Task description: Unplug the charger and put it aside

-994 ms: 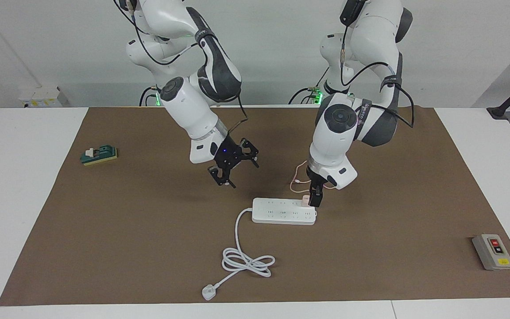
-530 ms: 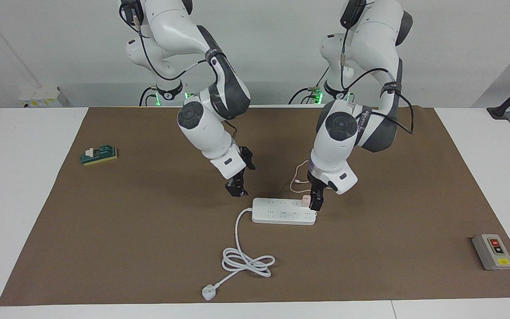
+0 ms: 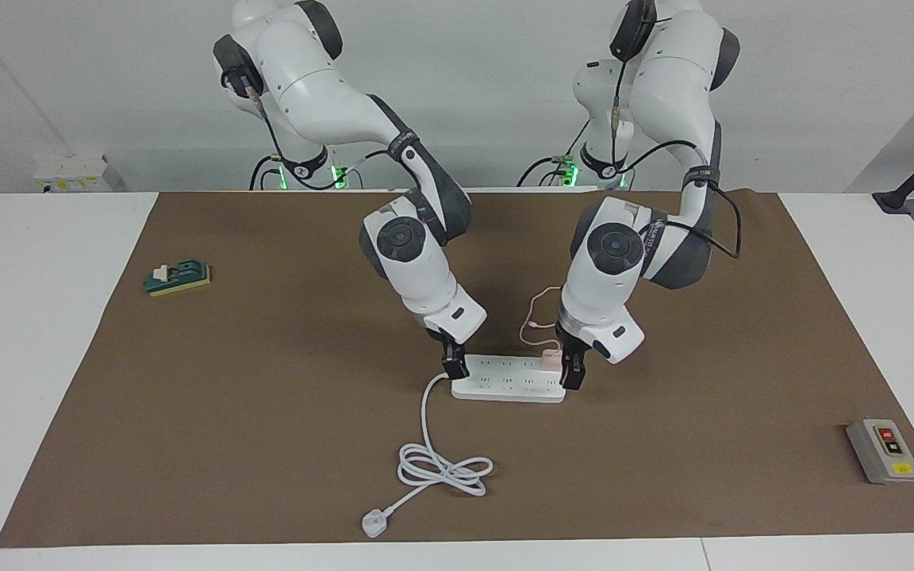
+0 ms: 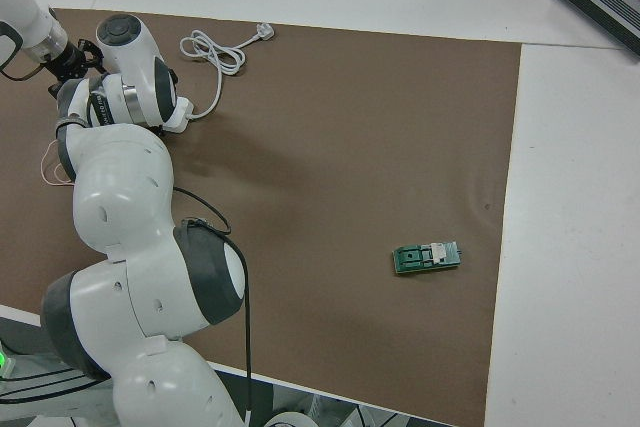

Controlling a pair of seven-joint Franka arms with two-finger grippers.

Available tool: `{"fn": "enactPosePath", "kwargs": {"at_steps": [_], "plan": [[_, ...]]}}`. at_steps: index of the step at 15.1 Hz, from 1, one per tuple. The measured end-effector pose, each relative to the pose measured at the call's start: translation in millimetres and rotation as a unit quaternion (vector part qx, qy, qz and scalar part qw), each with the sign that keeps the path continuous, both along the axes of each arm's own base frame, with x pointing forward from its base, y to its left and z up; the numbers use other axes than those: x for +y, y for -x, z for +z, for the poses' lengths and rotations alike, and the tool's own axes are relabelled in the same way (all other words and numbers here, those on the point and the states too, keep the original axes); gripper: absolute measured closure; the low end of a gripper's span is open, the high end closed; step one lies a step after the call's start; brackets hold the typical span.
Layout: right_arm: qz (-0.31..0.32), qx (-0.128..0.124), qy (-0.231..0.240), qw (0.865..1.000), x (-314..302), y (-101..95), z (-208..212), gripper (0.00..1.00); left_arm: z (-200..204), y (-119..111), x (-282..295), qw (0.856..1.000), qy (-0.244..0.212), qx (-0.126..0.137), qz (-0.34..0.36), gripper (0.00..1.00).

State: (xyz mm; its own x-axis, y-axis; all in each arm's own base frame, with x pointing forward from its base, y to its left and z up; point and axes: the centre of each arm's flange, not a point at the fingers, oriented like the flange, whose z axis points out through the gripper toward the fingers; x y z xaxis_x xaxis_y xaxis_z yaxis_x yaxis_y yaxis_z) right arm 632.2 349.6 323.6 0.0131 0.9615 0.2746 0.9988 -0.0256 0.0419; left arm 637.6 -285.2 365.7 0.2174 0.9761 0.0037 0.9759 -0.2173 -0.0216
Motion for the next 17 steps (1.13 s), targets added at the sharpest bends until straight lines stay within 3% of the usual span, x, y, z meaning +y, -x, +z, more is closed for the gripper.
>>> {"fn": "enactPosePath", "kwargs": {"at_steps": [6, 17], "plan": [[0.019, -0.001, 0.021, 1.0, 1, -2.3, -23, 0.0, -5, 9, -14, 1.0, -0.002, 0.005, 0.013, 0.0], [0.028, -0.04, 0.017, 0.999, 9, -9.3, -38, 0.0, -25, 18, -20, 1.0, -0.005, 0.013, 0.017, 0.0]]}}
